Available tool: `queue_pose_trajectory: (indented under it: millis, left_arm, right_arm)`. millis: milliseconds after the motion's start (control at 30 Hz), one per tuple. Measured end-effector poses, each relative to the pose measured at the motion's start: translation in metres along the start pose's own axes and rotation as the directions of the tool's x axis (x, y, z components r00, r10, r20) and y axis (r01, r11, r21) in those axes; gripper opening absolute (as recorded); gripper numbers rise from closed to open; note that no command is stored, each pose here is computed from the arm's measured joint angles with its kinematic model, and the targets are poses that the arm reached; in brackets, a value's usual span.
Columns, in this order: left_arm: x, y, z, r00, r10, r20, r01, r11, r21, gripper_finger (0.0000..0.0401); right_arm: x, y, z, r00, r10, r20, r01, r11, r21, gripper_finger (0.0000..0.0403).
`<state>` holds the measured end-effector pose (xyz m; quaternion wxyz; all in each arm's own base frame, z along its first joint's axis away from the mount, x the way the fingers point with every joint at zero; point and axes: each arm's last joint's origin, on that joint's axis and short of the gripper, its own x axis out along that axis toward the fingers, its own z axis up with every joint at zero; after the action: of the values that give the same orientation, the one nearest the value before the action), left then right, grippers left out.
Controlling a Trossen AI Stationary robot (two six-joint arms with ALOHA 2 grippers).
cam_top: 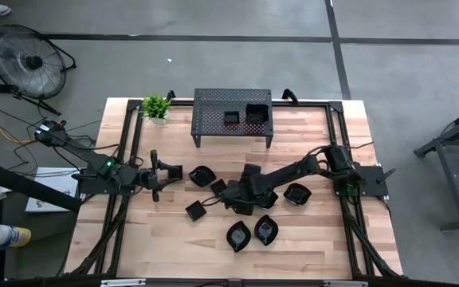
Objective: Pick & Place Mini shaped plates
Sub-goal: Stack the square plate on top of the square plate on the shelf
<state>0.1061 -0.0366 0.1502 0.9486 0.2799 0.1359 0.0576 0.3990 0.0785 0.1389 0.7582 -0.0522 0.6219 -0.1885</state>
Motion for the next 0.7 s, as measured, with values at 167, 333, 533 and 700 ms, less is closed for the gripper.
queue_pose_trajectory:
  millis: [167, 333, 533, 700]
  left_arm:
    - [0.0000, 0.0000, 0.0000, 1.000, 0.000, 0.000, 0.000, 1.000, 0.000, 0.0188]
    - [0.0000, 0.0000, 0.0000, 1.000, 0.000, 0.000, 0.000, 1.000, 0.000, 0.0188]
    - [0.0000, 0.0000, 0.0000, 1.000, 0.000, 0.000, 0.000, 1.000, 0.000, 0.0188]
    - [0.0000, 0.0000, 0.0000, 1.000, 0.000, 0.000, 0.000, 1.000, 0.000, 0.0188]
  right_arm:
    - [0.0000, 0.0000, 0.0000, 1.000, 0.000, 0.000, 0.000, 1.000, 0.000, 0.0080]
    - [0.0001, 0.0001, 0.0000, 1.000, 0.000, 0.000, 0.000, 1.000, 0.000, 0.0064]
    - [0.0001, 0.0001, 0.0000, 1.000, 0.000, 0.000, 0.000, 1.000, 0.005, 0.0044]
    - [0.0001, 0.0006, 0.0006, 1.000, 0.007, 0.005, -0.007, 1.000, 0.010, 0.0026]
